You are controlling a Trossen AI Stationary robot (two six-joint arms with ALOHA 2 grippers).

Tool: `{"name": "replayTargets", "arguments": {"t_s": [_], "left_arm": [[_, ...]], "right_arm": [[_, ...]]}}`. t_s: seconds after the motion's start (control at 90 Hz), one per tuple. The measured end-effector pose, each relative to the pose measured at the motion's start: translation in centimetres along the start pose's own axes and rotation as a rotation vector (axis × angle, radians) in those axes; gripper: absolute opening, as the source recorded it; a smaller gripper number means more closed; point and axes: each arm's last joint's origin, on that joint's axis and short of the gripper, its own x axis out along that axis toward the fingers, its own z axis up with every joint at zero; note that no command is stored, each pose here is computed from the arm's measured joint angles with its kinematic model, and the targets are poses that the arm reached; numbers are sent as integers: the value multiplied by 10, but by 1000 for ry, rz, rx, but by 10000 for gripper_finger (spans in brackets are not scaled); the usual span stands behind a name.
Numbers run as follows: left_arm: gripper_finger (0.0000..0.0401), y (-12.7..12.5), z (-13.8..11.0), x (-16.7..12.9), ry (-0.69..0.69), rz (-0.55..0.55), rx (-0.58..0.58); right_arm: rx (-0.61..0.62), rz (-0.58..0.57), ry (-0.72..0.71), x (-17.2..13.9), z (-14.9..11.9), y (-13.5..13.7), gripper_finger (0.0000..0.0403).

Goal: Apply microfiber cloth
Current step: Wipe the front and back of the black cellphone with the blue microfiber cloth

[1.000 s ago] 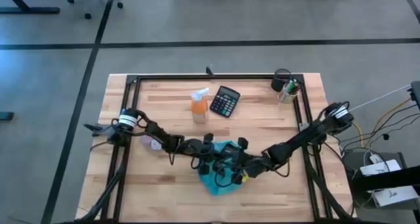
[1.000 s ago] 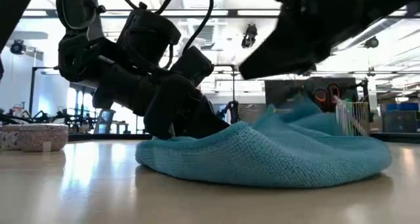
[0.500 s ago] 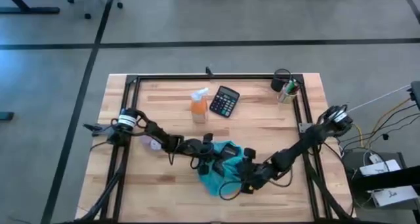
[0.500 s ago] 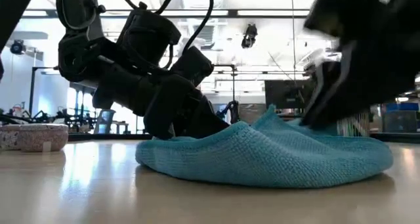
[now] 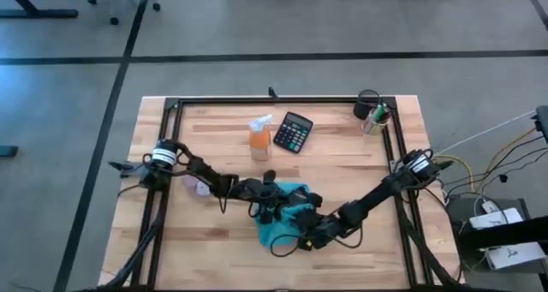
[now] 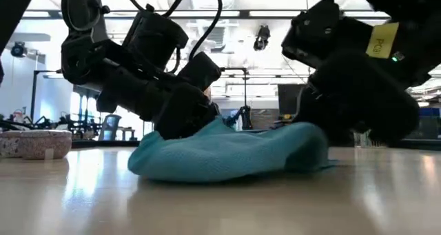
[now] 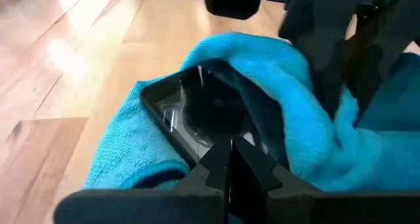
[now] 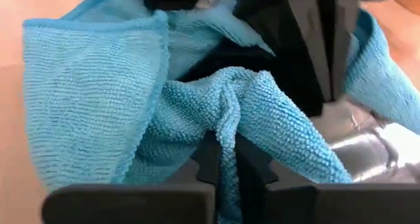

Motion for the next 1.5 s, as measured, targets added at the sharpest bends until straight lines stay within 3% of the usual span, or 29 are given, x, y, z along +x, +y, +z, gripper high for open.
{"name": "replayTargets", "arguments": {"t_s": [0.178,0.356,0.589,0.733,0.911,1.144,1.233,1.322,1.5], "left_arm": [[0,0,-1,0,3,3,-6],[0,0,-1,-1,3,3,-13],[0,0,-1,-1,-2,-1,-16],[0,0,-1,-1,-2,-1,-23],[0,0,-2,-1,6,-4,-25],[0,0,-6,-4,14,-3,-40],[0,0,-7,-5,9,3,-48],[0,1,-7,-5,3,21,-51],[0,1,-5,-5,-12,21,-58]], "right_arm": [[-5,-13,-58,-1,16,3,3],[33,-76,-30,18,8,-9,2],[136,-97,-186,50,0,-3,1],[125,-187,-233,61,1,2,0],[79,-157,-216,69,4,8,0],[30,-19,-163,41,-4,25,0],[39,105,-110,23,-12,30,0],[69,144,-82,10,-19,27,0],[141,3,-90,-8,-34,8,0]]}}
